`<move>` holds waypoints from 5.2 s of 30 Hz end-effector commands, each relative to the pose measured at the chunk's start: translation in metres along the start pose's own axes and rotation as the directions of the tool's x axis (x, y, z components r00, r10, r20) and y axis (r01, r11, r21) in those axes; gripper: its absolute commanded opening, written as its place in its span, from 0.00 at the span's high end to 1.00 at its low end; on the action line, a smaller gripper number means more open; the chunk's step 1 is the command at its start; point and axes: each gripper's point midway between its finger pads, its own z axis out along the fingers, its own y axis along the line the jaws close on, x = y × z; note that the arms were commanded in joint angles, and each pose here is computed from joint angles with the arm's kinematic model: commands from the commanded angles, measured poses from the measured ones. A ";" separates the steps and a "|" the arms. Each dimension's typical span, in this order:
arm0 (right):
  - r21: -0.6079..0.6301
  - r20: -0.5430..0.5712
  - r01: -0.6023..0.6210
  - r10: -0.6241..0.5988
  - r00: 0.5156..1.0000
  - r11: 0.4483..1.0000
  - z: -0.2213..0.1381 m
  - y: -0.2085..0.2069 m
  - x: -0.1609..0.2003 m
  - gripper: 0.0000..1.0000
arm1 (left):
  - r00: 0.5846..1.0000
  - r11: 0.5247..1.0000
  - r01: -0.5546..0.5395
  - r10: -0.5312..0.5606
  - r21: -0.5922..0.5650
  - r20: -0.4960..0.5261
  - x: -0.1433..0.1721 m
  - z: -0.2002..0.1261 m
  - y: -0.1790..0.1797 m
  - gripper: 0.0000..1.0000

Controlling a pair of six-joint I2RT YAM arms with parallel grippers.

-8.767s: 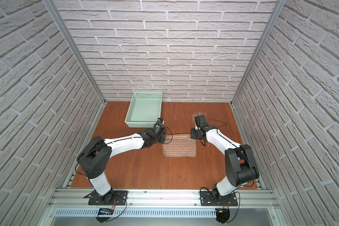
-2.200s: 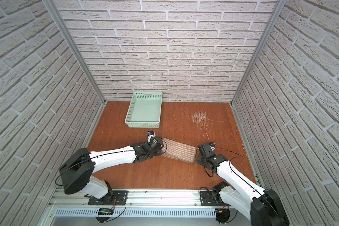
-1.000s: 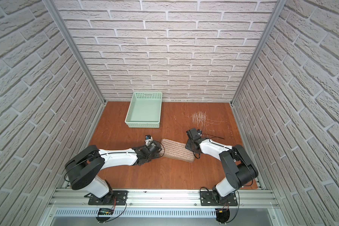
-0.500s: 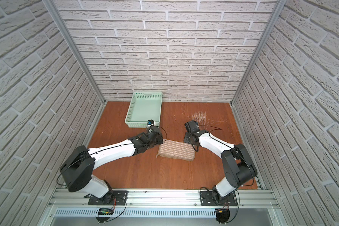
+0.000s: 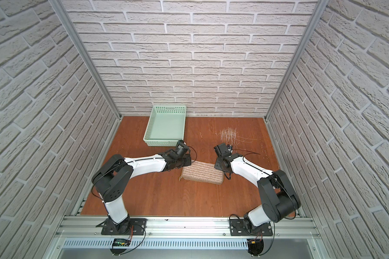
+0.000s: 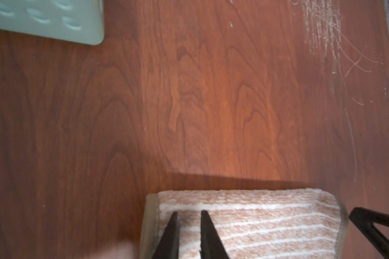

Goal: Fold the square dishcloth
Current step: Smooth out the cleaning item at the center of the board, then fold the cleaning item at the center of the board.

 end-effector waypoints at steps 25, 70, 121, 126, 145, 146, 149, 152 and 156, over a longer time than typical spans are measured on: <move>0.029 -0.001 0.059 -0.059 0.998 0.998 0.035 -0.001 -0.052 0.86 | 0.993 0.997 0.070 -0.067 -0.034 0.102 -0.023 0.005 0.033 0.76; -0.192 -0.177 -0.145 0.111 0.978 0.971 0.016 -0.012 0.024 0.68 | 0.996 0.981 0.054 -0.067 -0.187 -0.066 0.054 -0.032 0.046 0.57; 0.015 0.003 0.325 -0.325 0.946 0.946 -0.057 0.014 -0.001 0.97 | 0.913 0.914 0.405 -0.404 0.010 -0.063 0.051 -0.006 0.042 0.71; -0.011 0.026 0.378 -0.377 0.926 0.926 -0.064 0.042 0.002 0.97 | 0.896 0.898 0.439 -0.436 0.016 -0.083 0.058 0.000 0.049 0.79; -0.124 0.000 0.440 -0.443 0.896 0.889 -0.043 0.148 0.033 0.97 | 0.895 0.895 0.444 -0.439 0.052 -0.079 0.068 0.001 0.039 0.98; -0.137 -0.005 0.434 -0.438 0.899 0.891 -0.041 0.150 0.035 0.97 | 0.896 0.895 0.442 -0.438 0.057 -0.077 0.068 0.001 0.038 0.98; -0.191 -0.019 0.413 -0.424 0.906 0.891 -0.039 0.161 0.042 0.97 | 0.895 0.894 0.444 -0.439 0.064 -0.076 0.068 0.002 0.035 0.99; -0.224 -0.029 0.391 -0.407 0.913 0.893 -0.037 0.169 0.045 0.97 | 0.893 0.891 0.449 -0.444 0.067 -0.073 0.067 0.003 0.036 0.99; -0.247 -0.035 0.377 -0.397 0.917 0.893 -0.034 0.176 0.047 0.97 | 0.892 0.889 0.451 -0.446 0.077 -0.073 0.067 0.003 0.034 1.00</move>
